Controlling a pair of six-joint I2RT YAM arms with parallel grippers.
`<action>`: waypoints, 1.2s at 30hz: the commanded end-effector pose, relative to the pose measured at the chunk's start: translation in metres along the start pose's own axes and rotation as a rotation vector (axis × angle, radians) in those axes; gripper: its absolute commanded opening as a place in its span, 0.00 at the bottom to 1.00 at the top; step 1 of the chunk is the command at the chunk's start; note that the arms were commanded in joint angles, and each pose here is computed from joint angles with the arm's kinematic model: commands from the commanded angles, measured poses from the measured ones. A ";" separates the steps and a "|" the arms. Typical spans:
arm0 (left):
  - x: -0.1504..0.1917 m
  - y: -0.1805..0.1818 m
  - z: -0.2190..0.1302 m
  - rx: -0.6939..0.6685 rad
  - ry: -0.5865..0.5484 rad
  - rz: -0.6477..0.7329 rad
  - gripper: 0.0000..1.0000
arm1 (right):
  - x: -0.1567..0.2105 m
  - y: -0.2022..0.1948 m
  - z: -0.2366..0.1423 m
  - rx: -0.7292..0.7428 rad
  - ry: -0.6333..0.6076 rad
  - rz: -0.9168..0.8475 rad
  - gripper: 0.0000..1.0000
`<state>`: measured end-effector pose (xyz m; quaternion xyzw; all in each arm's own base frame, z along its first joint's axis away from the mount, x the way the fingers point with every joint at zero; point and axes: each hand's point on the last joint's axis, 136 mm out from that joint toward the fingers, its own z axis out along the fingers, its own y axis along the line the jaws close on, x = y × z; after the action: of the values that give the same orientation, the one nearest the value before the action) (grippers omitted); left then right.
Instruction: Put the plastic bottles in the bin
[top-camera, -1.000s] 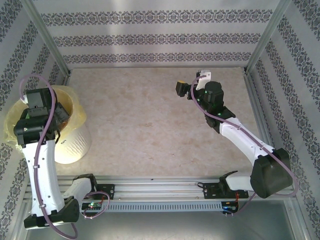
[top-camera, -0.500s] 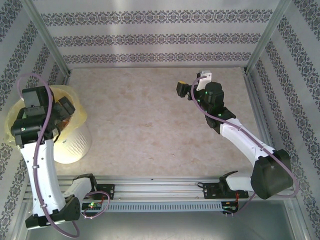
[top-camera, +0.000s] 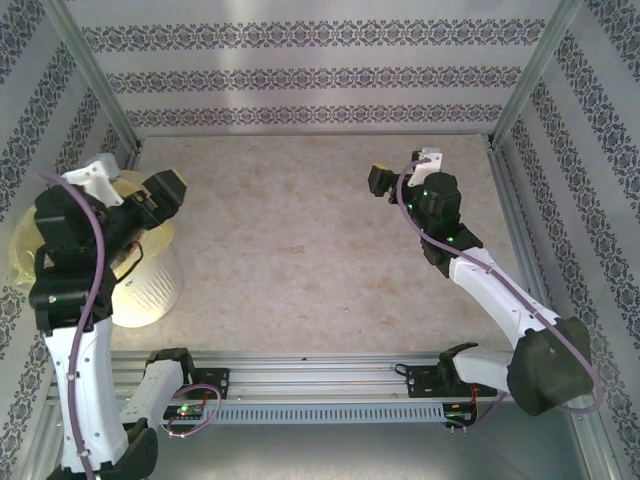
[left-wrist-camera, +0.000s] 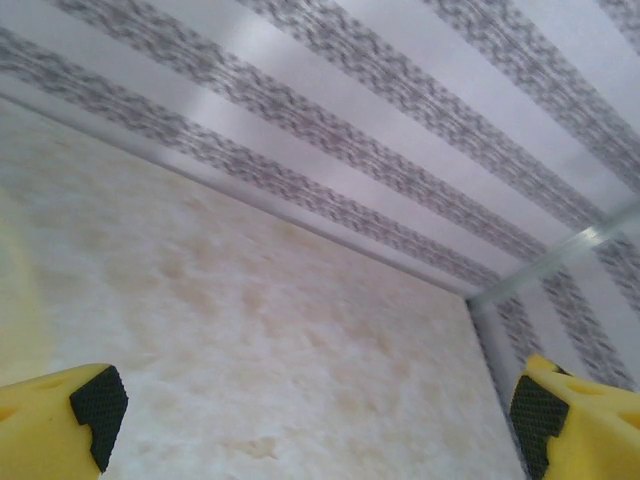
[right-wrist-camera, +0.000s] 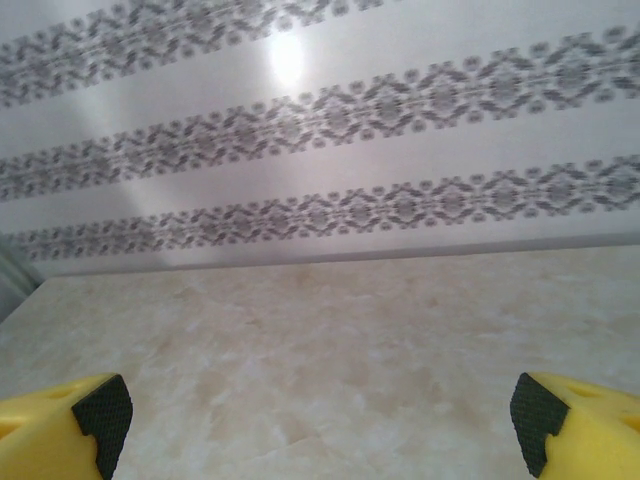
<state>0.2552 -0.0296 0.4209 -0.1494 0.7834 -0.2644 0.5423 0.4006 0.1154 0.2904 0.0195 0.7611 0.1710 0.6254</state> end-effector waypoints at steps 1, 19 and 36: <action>-0.008 -0.039 0.020 0.193 -0.054 0.067 1.00 | -0.013 -0.028 -0.018 0.107 -0.061 0.042 0.98; 0.095 0.095 0.151 -0.420 0.033 0.506 1.00 | 0.070 -0.205 -0.090 0.715 0.091 -0.019 0.98; 0.165 0.222 0.161 -0.560 0.143 0.499 1.00 | 0.127 -0.187 -0.010 0.216 0.135 0.030 0.98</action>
<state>0.3444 0.0243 0.1197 -0.0943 0.8902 0.0935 0.4359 0.3811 -0.0528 0.0865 0.1498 0.8526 0.0425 0.4988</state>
